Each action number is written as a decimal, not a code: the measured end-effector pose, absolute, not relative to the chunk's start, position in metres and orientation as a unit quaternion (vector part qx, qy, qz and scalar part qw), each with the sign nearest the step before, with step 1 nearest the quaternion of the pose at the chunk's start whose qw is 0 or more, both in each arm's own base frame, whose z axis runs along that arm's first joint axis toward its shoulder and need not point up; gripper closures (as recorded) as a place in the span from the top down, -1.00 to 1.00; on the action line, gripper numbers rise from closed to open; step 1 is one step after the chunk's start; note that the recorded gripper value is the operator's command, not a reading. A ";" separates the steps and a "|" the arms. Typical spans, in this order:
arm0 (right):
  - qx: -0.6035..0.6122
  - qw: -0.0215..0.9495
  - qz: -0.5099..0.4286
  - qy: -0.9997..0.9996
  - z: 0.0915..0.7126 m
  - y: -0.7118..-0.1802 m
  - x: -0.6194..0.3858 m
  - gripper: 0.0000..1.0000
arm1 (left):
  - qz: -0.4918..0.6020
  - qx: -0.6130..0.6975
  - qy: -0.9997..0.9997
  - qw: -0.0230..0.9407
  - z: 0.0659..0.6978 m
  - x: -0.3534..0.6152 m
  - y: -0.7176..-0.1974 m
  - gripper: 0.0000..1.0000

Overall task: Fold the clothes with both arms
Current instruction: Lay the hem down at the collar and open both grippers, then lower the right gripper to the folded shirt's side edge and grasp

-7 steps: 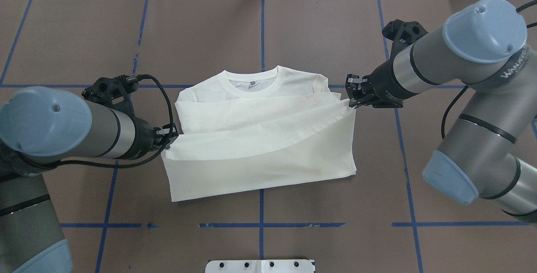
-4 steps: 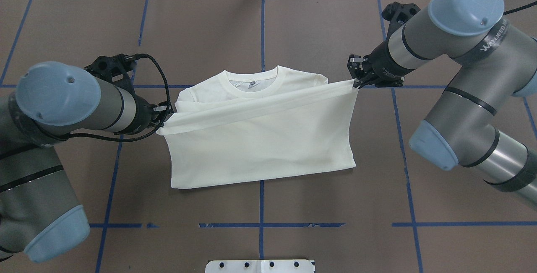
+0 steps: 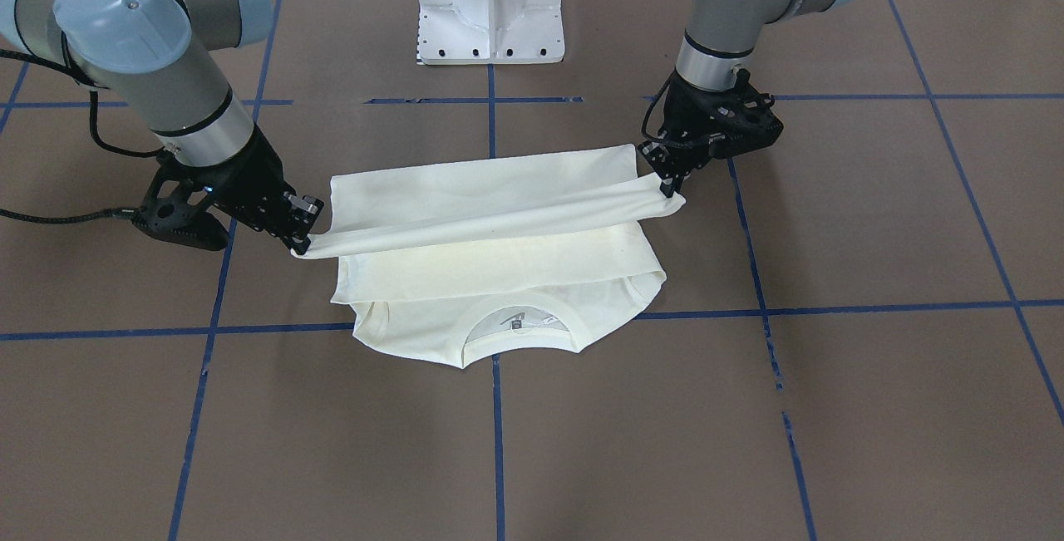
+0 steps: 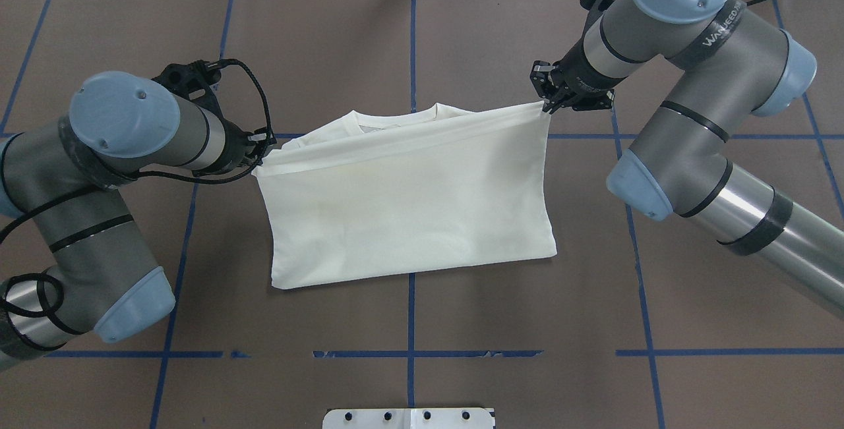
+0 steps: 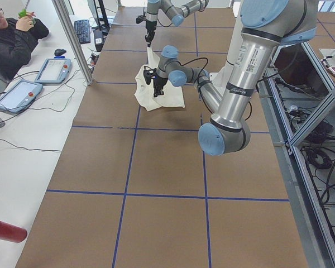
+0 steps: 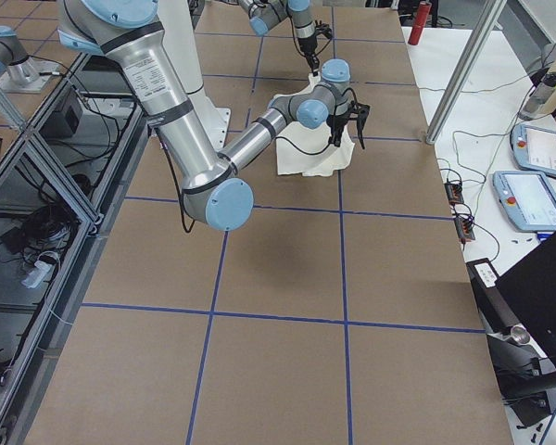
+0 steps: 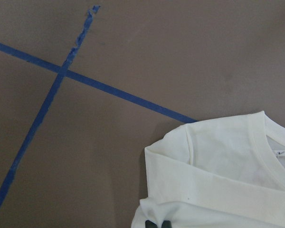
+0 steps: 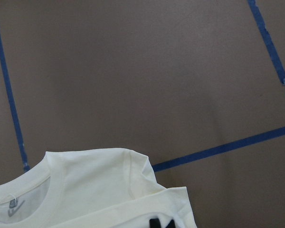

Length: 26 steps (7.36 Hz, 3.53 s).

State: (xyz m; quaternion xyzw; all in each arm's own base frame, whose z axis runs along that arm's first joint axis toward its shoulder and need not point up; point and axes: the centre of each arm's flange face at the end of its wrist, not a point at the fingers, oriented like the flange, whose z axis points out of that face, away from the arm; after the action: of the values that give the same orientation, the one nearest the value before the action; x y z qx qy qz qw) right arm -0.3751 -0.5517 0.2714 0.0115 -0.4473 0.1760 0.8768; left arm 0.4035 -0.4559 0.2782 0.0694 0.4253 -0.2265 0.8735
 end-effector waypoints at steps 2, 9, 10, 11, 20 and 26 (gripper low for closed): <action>0.012 0.876 0.175 -0.450 0.267 -0.568 -0.391 -1.00 | -0.231 0.069 0.425 0.872 0.270 0.420 -0.472 -1.00; 0.014 0.876 0.173 -0.450 0.299 -0.603 -0.423 -0.64 | -0.243 0.067 0.405 0.879 0.295 0.445 -0.510 -0.08; 0.014 0.876 0.172 -0.451 0.299 -0.603 -0.424 0.98 | -0.243 0.068 0.406 0.879 0.293 0.447 -0.512 0.99; 0.014 0.876 0.171 -0.452 0.299 -0.602 -0.424 1.00 | -0.242 0.069 0.407 0.878 0.290 0.448 -0.514 1.00; 0.015 0.897 0.103 -0.429 0.368 -0.384 -0.452 0.46 | -0.234 0.078 0.443 0.862 0.230 0.391 -0.479 1.00; 0.003 0.900 0.083 -0.429 0.369 -0.361 -0.462 -1.00 | -0.229 0.080 0.444 0.862 0.233 0.381 -0.467 1.00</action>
State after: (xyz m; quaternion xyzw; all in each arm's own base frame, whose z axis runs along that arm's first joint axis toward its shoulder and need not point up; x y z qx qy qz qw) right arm -0.4625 -0.3613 0.3693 0.0031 -0.4289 0.0832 0.8995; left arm 0.3811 -0.4671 0.2332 0.0798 0.4443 -0.2293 0.8624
